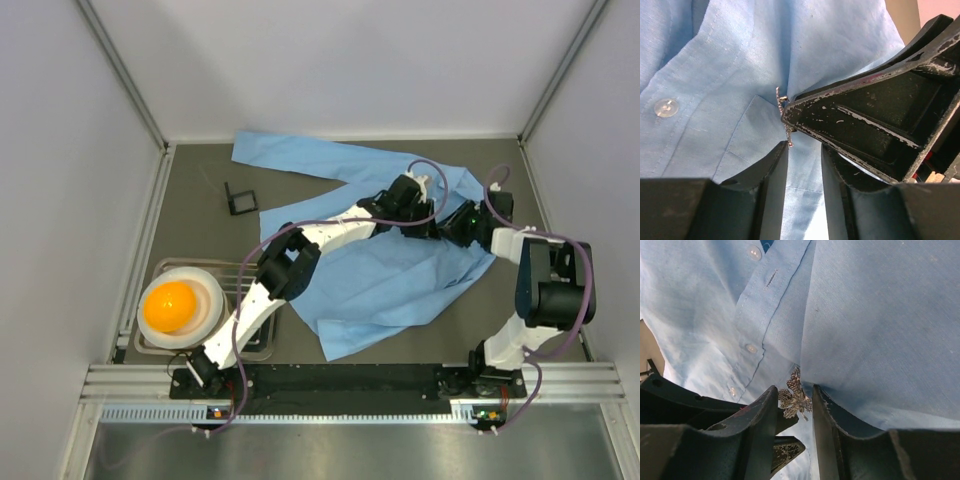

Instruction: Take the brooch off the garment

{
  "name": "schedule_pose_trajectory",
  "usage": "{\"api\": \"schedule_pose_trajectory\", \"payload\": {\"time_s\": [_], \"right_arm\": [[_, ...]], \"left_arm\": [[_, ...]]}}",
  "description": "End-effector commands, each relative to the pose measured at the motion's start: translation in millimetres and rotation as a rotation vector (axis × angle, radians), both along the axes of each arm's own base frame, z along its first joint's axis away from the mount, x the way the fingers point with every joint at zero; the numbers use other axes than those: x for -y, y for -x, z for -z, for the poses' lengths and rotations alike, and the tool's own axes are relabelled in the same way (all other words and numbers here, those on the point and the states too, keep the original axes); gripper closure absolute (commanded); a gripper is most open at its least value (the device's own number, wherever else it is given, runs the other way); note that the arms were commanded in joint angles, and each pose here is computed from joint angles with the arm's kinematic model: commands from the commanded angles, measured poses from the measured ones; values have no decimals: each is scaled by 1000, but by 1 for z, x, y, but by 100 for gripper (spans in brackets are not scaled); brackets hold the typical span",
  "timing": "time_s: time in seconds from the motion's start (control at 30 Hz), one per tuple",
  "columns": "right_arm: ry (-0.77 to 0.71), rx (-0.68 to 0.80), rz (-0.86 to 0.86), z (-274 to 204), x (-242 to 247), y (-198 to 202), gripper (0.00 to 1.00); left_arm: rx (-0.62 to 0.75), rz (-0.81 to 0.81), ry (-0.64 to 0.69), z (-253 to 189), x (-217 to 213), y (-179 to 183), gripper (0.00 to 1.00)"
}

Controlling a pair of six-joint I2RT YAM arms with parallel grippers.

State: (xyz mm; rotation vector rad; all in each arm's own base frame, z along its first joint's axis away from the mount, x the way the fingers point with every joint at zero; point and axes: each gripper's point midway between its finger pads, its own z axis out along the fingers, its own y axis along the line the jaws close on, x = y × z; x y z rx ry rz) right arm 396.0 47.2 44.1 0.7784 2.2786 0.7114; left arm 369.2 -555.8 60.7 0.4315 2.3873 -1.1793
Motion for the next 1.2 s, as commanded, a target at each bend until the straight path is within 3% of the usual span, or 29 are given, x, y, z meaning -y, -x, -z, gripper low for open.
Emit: {"api": "schedule_pose_trajectory", "payload": {"time_s": [0.0, 0.3, 0.43, 0.63, 0.77, 0.8, 0.87, 0.9, 1.17], "right_arm": [[28, 41, 8, -16, 7, 3, 65], [20, 105, 66, -46, 27, 8, 61], [20, 133, 95, -60, 41, 10, 58], [32, 130, 58, -53, 43, 13, 49], [3, 124, 27, -42, 38, 9, 52], [1, 125, 25, -40, 37, 8, 53], [9, 122, 31, -37, 38, 8, 53], [17, 119, 23, -34, 37, 8, 53], [112, 114, -88, -29, 11, 1, 53]], "left_arm": [[86, 28, 145, -55, 23, -5, 60], [140, 61, 212, -73, 37, -1, 49], [121, 83, 233, -60, 45, -1, 46], [126, 112, 250, -63, 49, -1, 43], [176, 171, 209, -86, 32, 15, 43], [217, 185, 241, -121, 26, 21, 42], [218, 218, 214, -117, 10, 35, 40], [255, 229, 238, -146, 3, 43, 38], [244, 260, 157, -142, -44, 77, 32]]}}
